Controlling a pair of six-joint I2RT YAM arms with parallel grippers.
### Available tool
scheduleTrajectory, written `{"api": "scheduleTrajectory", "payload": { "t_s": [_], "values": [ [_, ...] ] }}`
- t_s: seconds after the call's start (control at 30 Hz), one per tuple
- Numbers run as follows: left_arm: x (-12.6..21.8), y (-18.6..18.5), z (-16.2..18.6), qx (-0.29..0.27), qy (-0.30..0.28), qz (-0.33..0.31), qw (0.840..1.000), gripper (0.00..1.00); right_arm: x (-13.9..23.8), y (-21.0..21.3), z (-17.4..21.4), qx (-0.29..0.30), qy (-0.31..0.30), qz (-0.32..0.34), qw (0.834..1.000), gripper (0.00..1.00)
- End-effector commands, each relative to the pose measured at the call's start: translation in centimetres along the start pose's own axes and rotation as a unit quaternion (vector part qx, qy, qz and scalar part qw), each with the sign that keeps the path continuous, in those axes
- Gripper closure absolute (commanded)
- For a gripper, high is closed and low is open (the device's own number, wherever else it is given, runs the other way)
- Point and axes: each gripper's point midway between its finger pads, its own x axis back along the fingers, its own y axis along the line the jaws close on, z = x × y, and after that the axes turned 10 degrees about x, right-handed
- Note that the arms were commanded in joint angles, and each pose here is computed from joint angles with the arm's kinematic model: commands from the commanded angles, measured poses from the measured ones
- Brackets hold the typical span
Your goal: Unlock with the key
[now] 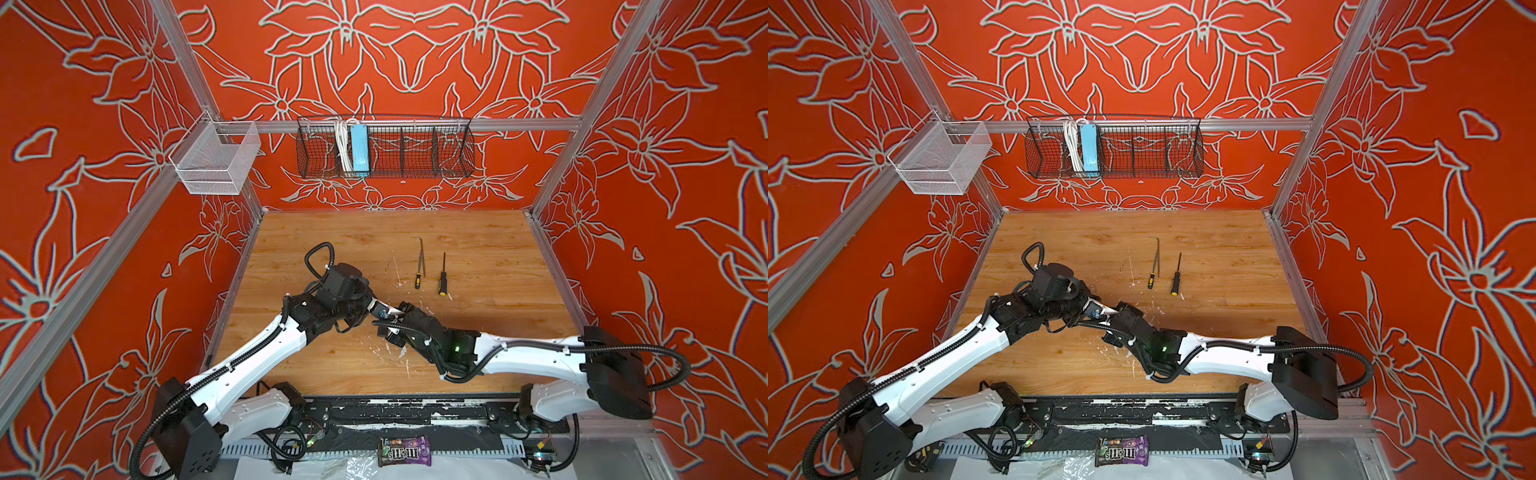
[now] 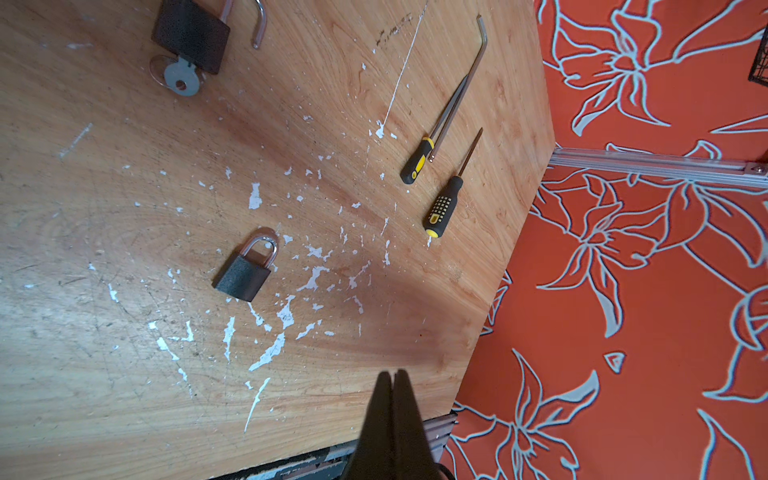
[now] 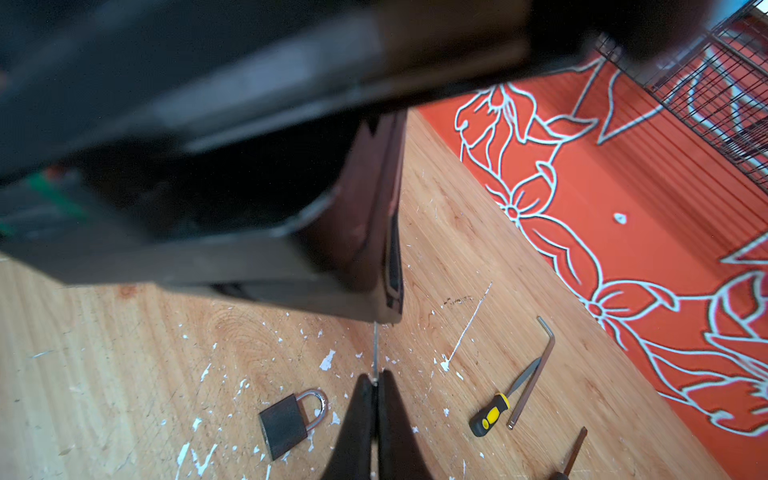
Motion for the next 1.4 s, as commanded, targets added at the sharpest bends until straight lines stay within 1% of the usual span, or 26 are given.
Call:
{"api": "scheduleTrajectory", "payload": {
  "t_s": [0.0, 0.13, 0.27, 0.3, 0.4, 0.47, 0.53, 0.63, 0.7, 0.8, 0.87, 0.97, 1.03, 1.07, 1.17, 1.3, 1.37],
  "values": [
    [0.9, -1.5, 0.2, 0.002, 0.005, 0.026, 1.000, 1.00, -0.2, -0.8, -0.6, 0.013, -0.001, 0.026, 1.000, 0.95],
    [0.9, -1.7, 0.2, 0.001, 0.007, 0.028, 1.000, 1.00, -0.2, -1.1, -0.8, 0.010, -0.003, 0.037, 0.999, 1.00],
    [1.1, -2.2, 0.5, -0.005, 0.012, 0.038, 0.999, 1.00, -0.1, -0.8, -0.9, 0.000, -0.007, 0.023, 1.000, 1.00],
    [1.2, -2.4, 0.4, -0.006, 0.011, 0.041, 0.999, 0.98, -0.1, -0.7, -0.9, -0.003, -0.007, 0.018, 1.000, 1.00],
    [1.8, -3.0, 0.2, -0.012, 0.007, 0.055, 0.998, 0.68, 0.4, -0.5, -1.0, -0.019, -0.010, 0.002, 1.000, 1.00],
    [2.4, -3.6, -0.1, -0.022, 0.000, 0.070, 0.997, 0.47, 0.9, -0.5, -1.1, -0.041, -0.012, -0.016, 0.999, 1.00],
    [3.1, -3.9, -0.6, -0.033, -0.011, 0.080, 0.996, 0.41, 1.5, -0.3, -1.0, -0.071, -0.014, -0.044, 0.996, 1.00],
    [3.9, -4.2, -1.5, -0.060, -0.032, 0.092, 0.993, 0.40, 2.4, -0.4, -1.0, -0.137, -0.017, -0.091, 0.986, 1.00],
    [5.1, -4.9, -1.6, -0.088, -0.041, 0.120, 0.988, 0.40, 3.1, -0.9, -1.1, -0.190, -0.023, -0.118, 0.974, 1.00],
    [5.9, -5.9, -1.2, -0.142, -0.040, 0.157, 0.977, 0.40, 4.0, -1.5, -1.7, -0.270, -0.036, -0.167, 0.947, 1.00],
    [6.5, -6.8, -0.4, -0.187, -0.034, 0.186, 0.964, 0.40, 4.5, -2.3, -1.9, -0.319, -0.043, -0.183, 0.929, 1.00],
    [7.3, -7.7, 0.5, -0.236, -0.025, 0.224, 0.945, 0.40, 5.1, -3.4, -2.7, -0.380, -0.064, -0.209, 0.899, 1.00],
    [7.8, -8.3, 1.4, -0.258, -0.010, 0.249, 0.933, 0.41, 5.4, -4.0, -3.4, -0.414, -0.080, -0.229, 0.878, 1.00],
    [7.9, -8.4, 1.7, -0.268, -0.006, 0.256, 0.929, 0.41, 5.6, -4.3, -3.9, -0.427, -0.089, -0.238, 0.868, 1.00],
    [7.7, -8.5, 2.3, -0.281, 0.009, 0.261, 0.923, 0.42, 6.0, -5.2, -5.0, -0.451, -0.113, -0.254, 0.848, 1.00],
    [7.1, -8.8, 3.2, -0.290, 0.035, 0.270, 0.918, 0.43, 5.9, -6.1, -5.6, -0.479, -0.127, -0.266, 0.827, 1.00],
    [6.7, -8.9, 3.4, -0.290, 0.042, 0.271, 0.917, 0.46, 5.8, -6.5, -5.8, -0.492, -0.136, -0.272, 0.815, 1.00]
  ]
}}
